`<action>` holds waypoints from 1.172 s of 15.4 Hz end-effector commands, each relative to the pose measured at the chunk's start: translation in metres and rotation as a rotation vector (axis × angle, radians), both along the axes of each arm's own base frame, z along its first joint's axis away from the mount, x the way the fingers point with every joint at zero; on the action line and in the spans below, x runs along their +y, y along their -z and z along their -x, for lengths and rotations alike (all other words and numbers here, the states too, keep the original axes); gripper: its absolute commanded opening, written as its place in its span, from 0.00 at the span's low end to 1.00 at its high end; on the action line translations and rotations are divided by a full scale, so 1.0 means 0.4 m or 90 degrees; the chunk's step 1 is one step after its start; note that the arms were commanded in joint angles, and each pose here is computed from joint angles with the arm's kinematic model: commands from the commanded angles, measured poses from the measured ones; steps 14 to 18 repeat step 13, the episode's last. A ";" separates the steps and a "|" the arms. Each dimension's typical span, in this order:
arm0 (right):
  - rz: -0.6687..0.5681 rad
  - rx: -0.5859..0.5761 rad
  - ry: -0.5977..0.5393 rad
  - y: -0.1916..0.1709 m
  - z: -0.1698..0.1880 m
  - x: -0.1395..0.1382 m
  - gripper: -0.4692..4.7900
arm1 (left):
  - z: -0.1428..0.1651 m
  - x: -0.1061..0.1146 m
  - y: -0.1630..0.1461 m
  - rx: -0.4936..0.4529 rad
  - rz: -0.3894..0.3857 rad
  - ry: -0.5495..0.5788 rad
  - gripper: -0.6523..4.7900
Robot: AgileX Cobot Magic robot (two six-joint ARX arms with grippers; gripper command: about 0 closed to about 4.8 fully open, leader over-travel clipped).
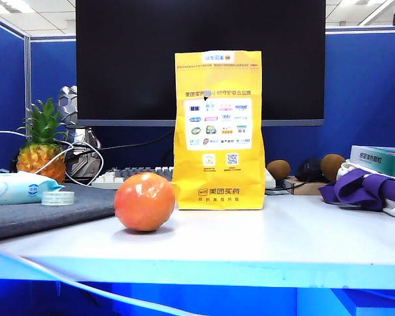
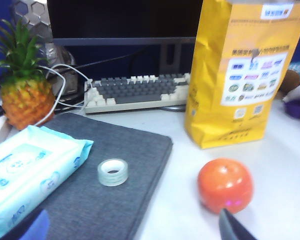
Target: Pick up the orange and throw it into the yellow paper bag.
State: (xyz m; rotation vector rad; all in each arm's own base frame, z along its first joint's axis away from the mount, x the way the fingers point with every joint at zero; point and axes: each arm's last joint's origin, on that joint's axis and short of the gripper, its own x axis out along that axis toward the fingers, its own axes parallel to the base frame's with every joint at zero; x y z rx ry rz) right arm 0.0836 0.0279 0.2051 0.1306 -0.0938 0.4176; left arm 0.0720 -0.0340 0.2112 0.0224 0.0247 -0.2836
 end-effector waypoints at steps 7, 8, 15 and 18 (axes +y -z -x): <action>-0.003 -0.002 0.001 -0.003 0.001 -0.001 1.00 | -0.018 -0.011 0.065 0.021 -0.041 0.005 1.00; -0.003 -0.002 0.001 -0.003 0.001 -0.001 1.00 | -0.018 -0.011 0.067 0.025 -0.043 0.005 1.00; -0.003 0.000 0.001 -0.002 0.001 -0.001 1.00 | -0.018 -0.011 0.067 0.025 -0.043 0.005 1.00; -0.003 0.000 0.001 -0.002 0.001 -0.001 1.00 | -0.018 -0.011 0.067 0.025 -0.043 0.005 1.00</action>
